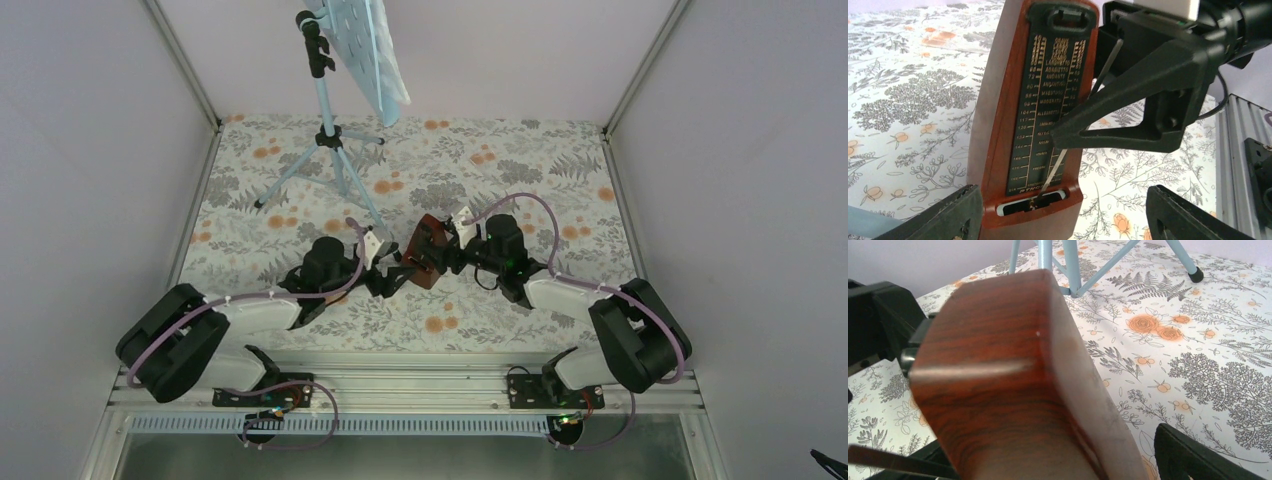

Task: Pack up the instrument practice props

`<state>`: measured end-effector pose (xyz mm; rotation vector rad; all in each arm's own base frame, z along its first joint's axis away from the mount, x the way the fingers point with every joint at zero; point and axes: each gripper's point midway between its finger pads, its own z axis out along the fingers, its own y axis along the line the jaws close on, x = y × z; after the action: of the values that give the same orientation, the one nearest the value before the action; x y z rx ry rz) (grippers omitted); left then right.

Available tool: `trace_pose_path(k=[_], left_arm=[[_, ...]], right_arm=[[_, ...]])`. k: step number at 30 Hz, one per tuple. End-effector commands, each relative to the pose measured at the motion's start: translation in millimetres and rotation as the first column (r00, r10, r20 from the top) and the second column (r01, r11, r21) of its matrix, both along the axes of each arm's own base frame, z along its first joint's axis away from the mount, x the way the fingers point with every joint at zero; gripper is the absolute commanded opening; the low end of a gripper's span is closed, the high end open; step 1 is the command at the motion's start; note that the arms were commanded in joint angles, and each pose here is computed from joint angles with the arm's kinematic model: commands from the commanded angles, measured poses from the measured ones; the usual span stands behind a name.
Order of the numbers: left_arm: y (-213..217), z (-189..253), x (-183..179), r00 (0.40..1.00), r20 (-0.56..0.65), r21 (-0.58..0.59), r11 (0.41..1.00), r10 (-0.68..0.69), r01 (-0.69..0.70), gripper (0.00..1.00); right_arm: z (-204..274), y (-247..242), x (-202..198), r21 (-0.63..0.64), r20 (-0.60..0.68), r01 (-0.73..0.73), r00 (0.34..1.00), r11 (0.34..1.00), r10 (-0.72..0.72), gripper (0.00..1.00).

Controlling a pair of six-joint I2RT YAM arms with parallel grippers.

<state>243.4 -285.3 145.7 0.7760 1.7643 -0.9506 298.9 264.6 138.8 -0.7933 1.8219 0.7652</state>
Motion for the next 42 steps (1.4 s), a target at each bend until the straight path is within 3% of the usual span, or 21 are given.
trace_pose_path(k=[1, 12, 18, 25, 42], left_arm=[[-7, 7, 6, 0.993, 0.114, -0.012, 1.000, -0.010, 0.011, 0.83], [-18, -15, 20, 0.991, 0.136, 0.065, 0.998, -0.003, -0.006, 0.87], [-28, -20, 23, 0.990, 0.140, 0.075, 0.997, 0.000, -0.010, 0.93], [-35, -34, 36, 0.981, 0.167, 0.131, 0.984, 0.098, -0.120, 1.00], [-50, -55, 45, 0.959, 0.222, 0.123, 0.970, 0.177, -0.208, 1.00]], right_arm=[[13, -2, 14, -0.004, 0.063, 0.022, 0.998, 1.000, -0.021, 0.85], [13, 0, 22, -0.012, 0.040, 0.024, 0.999, 1.000, -0.024, 0.84], [11, 1, 20, 0.002, 0.026, 0.011, 1.000, 1.000, -0.011, 0.78], [9, 0, 15, 0.020, 0.015, 0.001, 1.000, 1.000, -0.001, 0.72], [2, -1, 10, 0.043, -0.017, 0.005, 1.000, 0.999, -0.004, 0.71]])
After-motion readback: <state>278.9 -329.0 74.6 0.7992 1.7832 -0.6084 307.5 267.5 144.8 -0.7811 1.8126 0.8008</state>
